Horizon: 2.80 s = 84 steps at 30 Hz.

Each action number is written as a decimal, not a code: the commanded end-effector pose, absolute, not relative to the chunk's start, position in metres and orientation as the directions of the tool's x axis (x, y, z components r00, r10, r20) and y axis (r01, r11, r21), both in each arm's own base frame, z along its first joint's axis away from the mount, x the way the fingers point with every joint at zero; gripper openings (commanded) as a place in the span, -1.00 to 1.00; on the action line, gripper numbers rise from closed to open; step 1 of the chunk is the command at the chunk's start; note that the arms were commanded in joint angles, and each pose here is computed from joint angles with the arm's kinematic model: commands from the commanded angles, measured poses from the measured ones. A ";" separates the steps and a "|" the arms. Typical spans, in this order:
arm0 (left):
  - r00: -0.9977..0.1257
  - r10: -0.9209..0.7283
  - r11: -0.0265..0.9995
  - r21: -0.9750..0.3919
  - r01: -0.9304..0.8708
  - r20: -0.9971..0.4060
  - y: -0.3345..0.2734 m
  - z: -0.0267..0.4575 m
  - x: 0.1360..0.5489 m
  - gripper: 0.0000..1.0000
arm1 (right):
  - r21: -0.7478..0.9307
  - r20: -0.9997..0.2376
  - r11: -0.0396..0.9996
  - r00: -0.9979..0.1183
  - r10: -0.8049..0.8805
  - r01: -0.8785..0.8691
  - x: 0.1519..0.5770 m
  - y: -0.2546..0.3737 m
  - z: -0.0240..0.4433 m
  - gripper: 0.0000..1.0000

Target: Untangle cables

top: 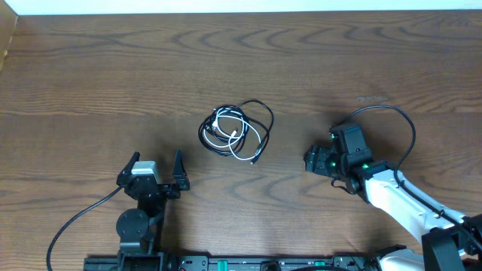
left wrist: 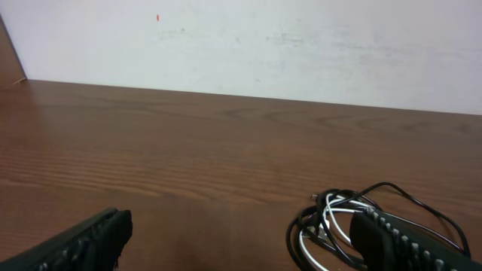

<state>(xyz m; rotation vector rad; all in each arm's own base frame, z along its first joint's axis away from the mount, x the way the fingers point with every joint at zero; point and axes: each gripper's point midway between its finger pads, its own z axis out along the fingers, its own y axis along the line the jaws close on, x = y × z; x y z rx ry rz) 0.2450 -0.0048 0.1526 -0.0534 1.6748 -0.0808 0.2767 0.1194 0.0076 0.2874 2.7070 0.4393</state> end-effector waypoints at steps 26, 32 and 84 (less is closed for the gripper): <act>-0.150 -0.064 0.997 -0.069 0.027 -0.987 -0.008 0.138 0.244 0.96 | 0.237 -0.332 0.971 -0.937 0.110 0.030 0.302 0.155 0.104 -0.98; -0.150 -0.064 0.997 -0.069 0.027 -0.987 -0.008 0.138 0.244 0.95 | 0.269 -0.429 0.960 -0.902 0.047 -0.078 0.312 0.194 0.142 -0.98; -0.150 -0.064 0.997 -0.069 0.027 -0.987 -0.008 0.138 0.244 0.96 | 0.078 -0.418 0.971 -0.892 -0.174 -0.227 0.357 0.228 0.020 0.99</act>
